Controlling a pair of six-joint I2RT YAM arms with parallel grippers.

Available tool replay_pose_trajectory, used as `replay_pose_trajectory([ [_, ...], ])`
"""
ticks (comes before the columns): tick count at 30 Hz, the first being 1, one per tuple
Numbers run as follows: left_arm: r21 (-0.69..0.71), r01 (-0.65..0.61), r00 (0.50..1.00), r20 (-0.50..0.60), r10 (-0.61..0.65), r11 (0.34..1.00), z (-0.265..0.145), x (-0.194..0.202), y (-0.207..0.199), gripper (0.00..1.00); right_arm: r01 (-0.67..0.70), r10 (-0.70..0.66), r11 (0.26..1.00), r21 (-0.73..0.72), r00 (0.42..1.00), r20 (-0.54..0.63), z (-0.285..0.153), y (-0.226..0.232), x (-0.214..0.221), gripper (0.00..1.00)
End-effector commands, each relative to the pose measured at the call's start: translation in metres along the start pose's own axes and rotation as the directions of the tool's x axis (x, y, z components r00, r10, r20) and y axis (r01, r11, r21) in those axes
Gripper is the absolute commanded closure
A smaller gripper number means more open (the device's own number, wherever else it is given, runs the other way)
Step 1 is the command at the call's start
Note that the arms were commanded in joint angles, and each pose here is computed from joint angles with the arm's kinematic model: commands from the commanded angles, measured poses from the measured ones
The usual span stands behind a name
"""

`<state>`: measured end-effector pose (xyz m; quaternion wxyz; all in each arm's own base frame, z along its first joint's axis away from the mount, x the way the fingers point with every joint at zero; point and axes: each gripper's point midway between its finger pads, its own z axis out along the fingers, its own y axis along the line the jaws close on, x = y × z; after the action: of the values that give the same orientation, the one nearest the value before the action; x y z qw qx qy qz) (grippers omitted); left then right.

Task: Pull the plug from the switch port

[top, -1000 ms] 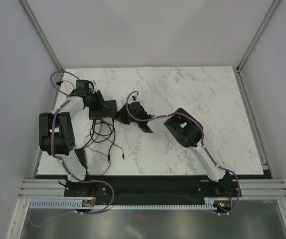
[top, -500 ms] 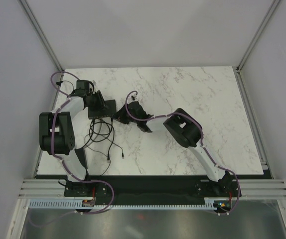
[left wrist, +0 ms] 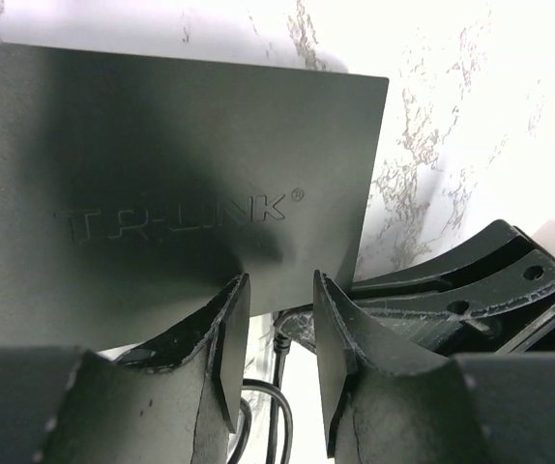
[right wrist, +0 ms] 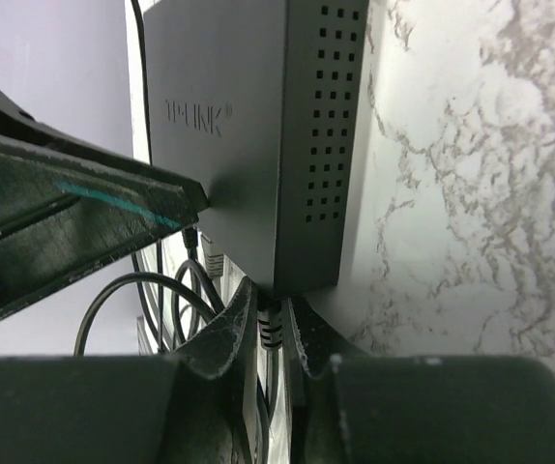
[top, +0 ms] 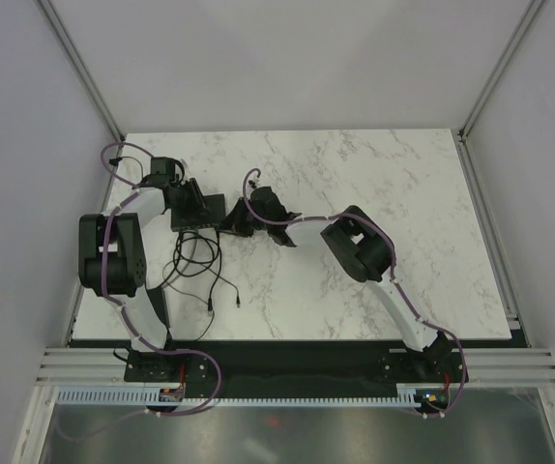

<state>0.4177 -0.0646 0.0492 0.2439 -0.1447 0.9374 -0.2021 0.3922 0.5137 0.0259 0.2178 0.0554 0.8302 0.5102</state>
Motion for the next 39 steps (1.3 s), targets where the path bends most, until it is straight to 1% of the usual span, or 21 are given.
replay_pose_trajectory([
  [1,-0.010,0.035,0.999,-0.004,-0.035,0.999,0.009,-0.002,0.001,0.60,0.090,-0.097,0.994,-0.062,0.988,-0.122,-0.005,0.010,0.015,1.00],
  [4,-0.015,0.044,0.999,0.001,-0.044,0.999,0.009,-0.003,0.002,0.60,0.105,-0.114,0.992,-0.072,0.984,-0.139,-0.008,0.012,0.017,1.00],
  [9,-0.011,0.043,0.999,-0.001,-0.043,0.999,0.010,-0.003,0.001,0.60,0.086,-0.103,0.990,-0.108,0.981,-0.165,-0.008,0.014,0.023,1.00],
  [12,-0.009,0.047,0.999,-0.001,-0.047,0.999,0.009,-0.003,0.000,0.60,0.098,-0.122,0.986,-0.138,0.978,-0.172,-0.010,0.023,0.023,1.00],
  [16,0.004,0.047,0.999,0.013,-0.047,0.999,0.005,-0.007,-0.004,0.60,0.129,-0.146,0.984,-0.123,0.979,-0.140,-0.018,0.025,0.019,1.00],
  [17,0.016,0.041,0.999,0.027,-0.042,0.999,0.003,-0.010,-0.007,0.60,0.137,-0.151,0.985,-0.107,0.979,-0.138,-0.023,0.019,0.020,1.00],
  [18,0.022,0.040,0.999,0.033,-0.040,0.999,0.001,-0.011,-0.009,0.60,0.163,-0.175,0.980,-0.111,0.979,-0.107,-0.028,0.029,0.013,1.00],
  [20,0.043,0.025,0.998,0.062,-0.028,0.999,-0.007,-0.018,-0.016,0.60,0.188,-0.197,0.977,-0.098,0.976,-0.089,-0.043,0.035,0.011,1.00],
  [21,0.049,0.018,0.997,0.072,-0.021,0.999,-0.010,-0.020,-0.018,0.60,0.231,-0.236,0.970,-0.082,0.969,-0.069,-0.047,0.034,0.008,1.00],
  [22,0.057,0.000,0.996,0.088,-0.005,0.998,-0.015,-0.023,-0.021,0.60,0.246,-0.248,0.968,-0.039,0.967,-0.052,-0.052,0.030,0.003,1.00],
  [23,0.056,-0.008,0.995,0.101,0.002,0.998,-0.019,-0.026,-0.022,0.60,0.266,-0.267,0.963,-0.034,0.963,-0.030,-0.063,0.039,-0.002,1.00],
  [25,0.060,-0.030,0.991,0.134,0.022,0.998,-0.029,-0.032,-0.026,0.60,0.299,-0.299,0.954,-0.005,0.954,-0.009,-0.075,0.038,-0.005,1.00],
  [26,0.063,-0.034,0.989,0.144,0.025,0.997,-0.033,-0.033,-0.028,0.60,0.318,-0.317,0.948,-0.022,0.948,0.015,-0.085,0.055,-0.011,1.00],
  [27,0.065,-0.036,0.989,0.148,0.026,0.997,-0.036,-0.032,-0.029,0.60,0.324,-0.323,0.946,-0.028,0.946,0.019,-0.090,0.060,-0.011,1.00],
  [30,0.079,-0.053,0.982,0.185,0.038,0.995,-0.051,-0.036,-0.037,0.60,0.328,-0.326,0.944,-0.044,0.944,0.039,-0.109,0.076,-0.014,1.00],
  [33,0.089,-0.066,0.975,0.216,0.045,0.994,-0.065,-0.040,-0.043,0.60,0.303,-0.300,0.950,-0.078,0.953,0.048,-0.127,0.093,-0.015,1.00],
  [36,0.098,-0.077,0.969,0.240,0.051,0.992,-0.074,-0.043,-0.047,0.60,0.249,-0.243,0.959,-0.132,0.968,0.063,-0.149,0.107,-0.015,1.00],
  [37,0.099,-0.079,0.968,0.244,0.052,0.992,-0.076,-0.043,-0.048,0.60,0.230,-0.224,0.964,-0.135,0.973,0.055,-0.154,0.104,-0.011,1.00],
  [39,0.103,-0.085,0.965,0.258,0.056,0.991,-0.081,-0.046,-0.051,0.60,0.204,-0.193,0.962,-0.180,0.978,0.077,-0.172,0.123,-0.018,1.00],
])
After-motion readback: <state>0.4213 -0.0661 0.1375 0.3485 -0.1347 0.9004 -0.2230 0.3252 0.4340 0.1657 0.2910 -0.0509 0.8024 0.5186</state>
